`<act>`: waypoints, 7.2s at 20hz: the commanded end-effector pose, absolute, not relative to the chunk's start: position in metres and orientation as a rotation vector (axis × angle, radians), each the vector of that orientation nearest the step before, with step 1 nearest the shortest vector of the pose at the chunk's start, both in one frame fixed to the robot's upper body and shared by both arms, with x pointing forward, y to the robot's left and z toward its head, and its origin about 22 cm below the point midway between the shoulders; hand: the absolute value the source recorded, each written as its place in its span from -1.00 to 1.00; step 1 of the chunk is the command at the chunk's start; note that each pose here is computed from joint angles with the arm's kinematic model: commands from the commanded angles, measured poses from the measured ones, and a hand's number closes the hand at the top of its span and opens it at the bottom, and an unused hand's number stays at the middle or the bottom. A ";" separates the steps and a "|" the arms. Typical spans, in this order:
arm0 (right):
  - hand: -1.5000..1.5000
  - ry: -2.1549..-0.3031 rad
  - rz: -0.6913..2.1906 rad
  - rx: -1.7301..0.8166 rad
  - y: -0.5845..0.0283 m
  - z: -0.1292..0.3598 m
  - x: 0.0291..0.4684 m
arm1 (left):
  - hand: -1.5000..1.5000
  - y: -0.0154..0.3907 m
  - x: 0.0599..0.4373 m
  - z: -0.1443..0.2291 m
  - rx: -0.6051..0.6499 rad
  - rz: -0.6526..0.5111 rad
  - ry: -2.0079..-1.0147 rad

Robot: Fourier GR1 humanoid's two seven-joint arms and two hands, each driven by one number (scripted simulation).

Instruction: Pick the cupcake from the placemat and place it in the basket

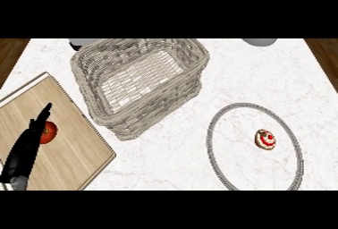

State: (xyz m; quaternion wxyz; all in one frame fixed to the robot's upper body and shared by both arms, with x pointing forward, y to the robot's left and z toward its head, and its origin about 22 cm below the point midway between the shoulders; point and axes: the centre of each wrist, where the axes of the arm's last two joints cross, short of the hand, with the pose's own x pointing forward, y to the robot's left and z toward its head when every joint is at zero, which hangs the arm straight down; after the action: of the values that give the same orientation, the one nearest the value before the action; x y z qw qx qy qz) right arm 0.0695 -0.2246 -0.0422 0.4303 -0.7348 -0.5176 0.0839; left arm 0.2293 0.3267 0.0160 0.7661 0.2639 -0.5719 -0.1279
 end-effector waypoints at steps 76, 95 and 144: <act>1.00 -1.349 1.176 -1.321 -0.174 -0.048 0.245 | 0.00 0.287 0.260 0.004 0.422 -0.374 -1.240; 1.00 -1.917 1.049 -0.979 -0.235 0.232 0.318 | 0.00 0.319 0.235 -0.017 0.495 -0.305 -1.141; -1.00 -1.833 0.858 -0.568 -0.026 0.215 0.384 | 0.00 0.301 0.256 -0.017 0.484 -0.332 -1.174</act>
State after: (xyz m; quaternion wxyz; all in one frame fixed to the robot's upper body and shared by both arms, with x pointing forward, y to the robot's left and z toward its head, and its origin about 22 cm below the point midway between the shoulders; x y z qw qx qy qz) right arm 0.3824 -0.0291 0.2246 0.4865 -0.2389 -0.7334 0.4102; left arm 0.2583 0.3040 0.0066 0.7587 0.2459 -0.5828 -0.1559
